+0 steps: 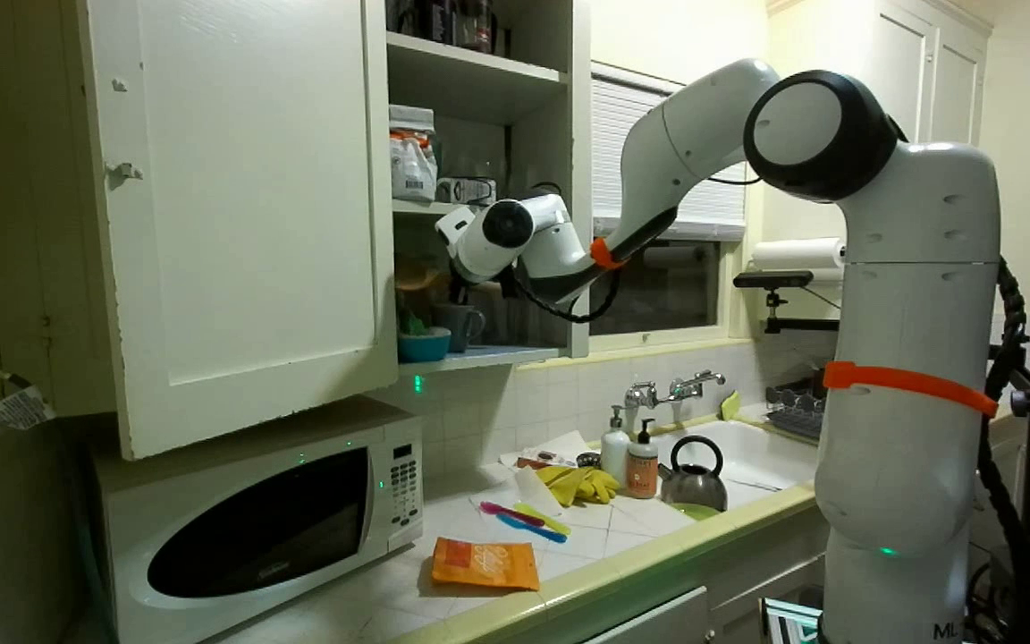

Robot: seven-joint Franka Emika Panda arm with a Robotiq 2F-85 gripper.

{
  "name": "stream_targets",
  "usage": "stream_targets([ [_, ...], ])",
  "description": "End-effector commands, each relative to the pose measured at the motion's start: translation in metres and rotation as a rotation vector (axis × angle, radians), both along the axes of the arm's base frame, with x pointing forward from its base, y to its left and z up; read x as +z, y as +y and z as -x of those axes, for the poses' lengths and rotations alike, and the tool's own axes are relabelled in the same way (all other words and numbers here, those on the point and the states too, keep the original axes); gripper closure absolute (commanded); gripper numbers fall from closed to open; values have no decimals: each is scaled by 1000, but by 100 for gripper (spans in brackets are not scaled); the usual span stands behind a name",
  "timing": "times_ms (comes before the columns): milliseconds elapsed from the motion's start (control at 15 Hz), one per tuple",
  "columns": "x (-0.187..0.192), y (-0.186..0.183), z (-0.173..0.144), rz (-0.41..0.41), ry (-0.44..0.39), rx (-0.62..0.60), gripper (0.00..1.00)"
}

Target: Put the wooden spoon in the bottom compartment of the top cabinet

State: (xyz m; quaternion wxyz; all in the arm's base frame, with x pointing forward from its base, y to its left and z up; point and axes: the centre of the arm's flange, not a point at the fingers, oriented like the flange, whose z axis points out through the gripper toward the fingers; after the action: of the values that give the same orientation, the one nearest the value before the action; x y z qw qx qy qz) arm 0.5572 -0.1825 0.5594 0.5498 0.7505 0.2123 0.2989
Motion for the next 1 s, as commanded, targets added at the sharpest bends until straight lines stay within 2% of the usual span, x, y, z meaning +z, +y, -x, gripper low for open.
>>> stream_targets([
  [0, -2, -1, -20, 16, -7, 34, 94],
  [533, 0, 5, -43, 17, -16, 55, 94],
  [600, 0, 5, -44, 16, -17, 54, 59],
  [933, 3, 2, -45, 16, -25, 49, 19],
])
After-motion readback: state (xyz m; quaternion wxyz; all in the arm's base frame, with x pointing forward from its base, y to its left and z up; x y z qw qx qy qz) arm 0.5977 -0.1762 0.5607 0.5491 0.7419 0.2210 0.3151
